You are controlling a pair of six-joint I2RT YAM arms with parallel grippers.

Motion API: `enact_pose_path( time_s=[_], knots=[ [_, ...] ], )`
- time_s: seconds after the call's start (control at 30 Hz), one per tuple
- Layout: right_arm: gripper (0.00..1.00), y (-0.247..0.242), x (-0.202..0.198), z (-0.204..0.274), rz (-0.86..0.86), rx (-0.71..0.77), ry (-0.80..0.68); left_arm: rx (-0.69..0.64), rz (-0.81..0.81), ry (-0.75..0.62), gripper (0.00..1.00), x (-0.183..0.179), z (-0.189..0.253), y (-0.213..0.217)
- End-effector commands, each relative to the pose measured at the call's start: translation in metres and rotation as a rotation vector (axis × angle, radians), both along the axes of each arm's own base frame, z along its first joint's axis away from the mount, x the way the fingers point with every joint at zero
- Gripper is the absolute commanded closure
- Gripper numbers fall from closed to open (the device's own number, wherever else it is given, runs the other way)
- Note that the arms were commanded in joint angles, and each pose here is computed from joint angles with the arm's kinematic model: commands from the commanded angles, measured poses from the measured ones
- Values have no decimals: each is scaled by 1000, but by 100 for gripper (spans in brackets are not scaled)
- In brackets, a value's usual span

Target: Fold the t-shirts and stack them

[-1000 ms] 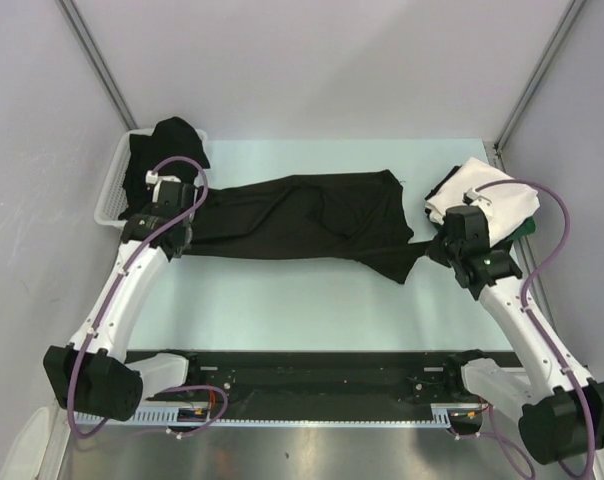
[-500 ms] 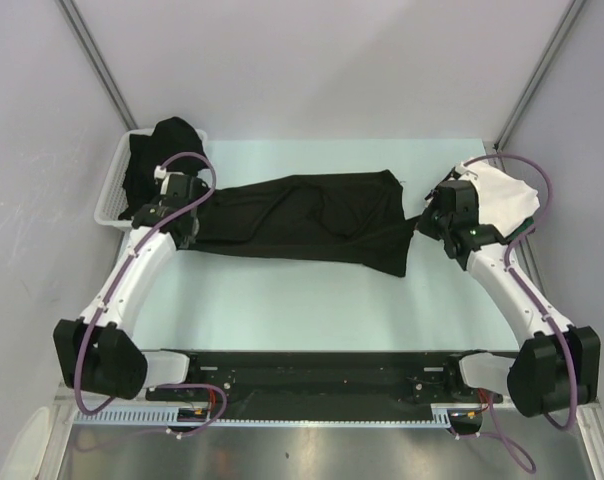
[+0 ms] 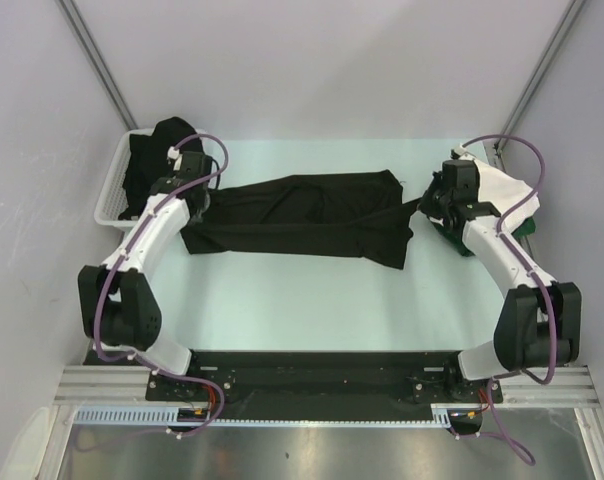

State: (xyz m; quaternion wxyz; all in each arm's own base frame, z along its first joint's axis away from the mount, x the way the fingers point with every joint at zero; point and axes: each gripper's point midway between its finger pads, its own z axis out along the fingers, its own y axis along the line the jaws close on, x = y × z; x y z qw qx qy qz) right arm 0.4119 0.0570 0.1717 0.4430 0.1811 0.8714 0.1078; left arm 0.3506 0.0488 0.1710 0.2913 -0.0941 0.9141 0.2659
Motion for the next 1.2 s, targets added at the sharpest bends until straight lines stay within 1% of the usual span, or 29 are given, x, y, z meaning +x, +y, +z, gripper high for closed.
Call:
enact_pose_path(
  time_s=[0.0, 0.27, 0.3, 0.37, 0.57, 0.73, 1.17],
  knots=[
    [100, 2, 32, 23, 30, 0, -89, 34, 8, -32, 100, 27, 11, 5],
    [100, 8, 64, 16, 53, 4, -79, 49, 2, -27, 100, 59, 9, 3],
    [100, 9, 68, 9, 56, 4, -64, 52, 0, -11, 100, 62, 3, 3],
    [100, 10, 76, 13, 58, 2, -72, 49, -1, -16, 100, 70, 4, 2],
    [100, 9, 92, -2, 62, -11, -37, 45, -14, 4, 100, 92, -9, -3],
    [100, 9, 100, -7, 64, -17, -19, 59, -5, 48, 100, 97, -24, -2],
    [100, 20, 117, -39, 99, 3, 42, 68, 5, 57, 100, 105, -39, 3]
  ],
)
